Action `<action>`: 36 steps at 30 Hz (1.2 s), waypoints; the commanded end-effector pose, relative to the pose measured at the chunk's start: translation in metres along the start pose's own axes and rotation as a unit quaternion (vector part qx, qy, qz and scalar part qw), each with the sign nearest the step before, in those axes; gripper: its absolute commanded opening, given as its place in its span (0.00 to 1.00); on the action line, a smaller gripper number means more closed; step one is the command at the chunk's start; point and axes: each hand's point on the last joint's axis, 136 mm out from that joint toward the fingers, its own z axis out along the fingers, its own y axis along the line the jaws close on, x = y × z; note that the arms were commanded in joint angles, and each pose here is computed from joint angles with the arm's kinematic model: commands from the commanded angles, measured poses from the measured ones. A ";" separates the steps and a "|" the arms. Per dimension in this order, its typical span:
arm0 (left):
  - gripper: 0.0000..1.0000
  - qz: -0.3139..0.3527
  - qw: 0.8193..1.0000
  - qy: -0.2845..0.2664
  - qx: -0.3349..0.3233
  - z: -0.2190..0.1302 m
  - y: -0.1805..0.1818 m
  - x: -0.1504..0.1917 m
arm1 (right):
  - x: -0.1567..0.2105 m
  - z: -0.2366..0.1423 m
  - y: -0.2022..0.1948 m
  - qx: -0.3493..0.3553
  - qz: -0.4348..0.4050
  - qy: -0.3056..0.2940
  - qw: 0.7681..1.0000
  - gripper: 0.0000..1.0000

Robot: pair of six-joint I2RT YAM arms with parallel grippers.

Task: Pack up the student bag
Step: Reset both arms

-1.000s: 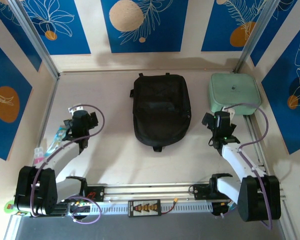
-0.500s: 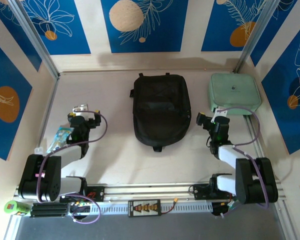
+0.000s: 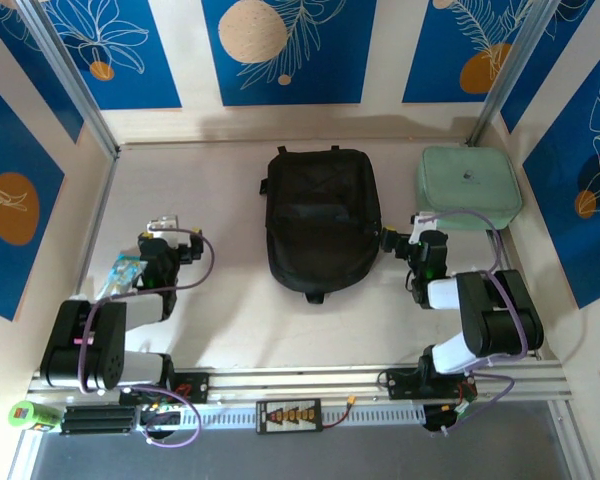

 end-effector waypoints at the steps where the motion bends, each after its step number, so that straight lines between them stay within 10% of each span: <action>1: 0.99 -0.014 0.999 -0.038 0.036 0.005 -0.005 -0.009 | -0.023 0.006 0.010 -0.001 -0.032 -0.039 0.999 0.99; 36: 1.00 0.031 0.994 0.020 0.099 0.034 -0.038 0.009 | -0.023 0.012 -0.007 0.016 0.008 -0.017 1.000 0.99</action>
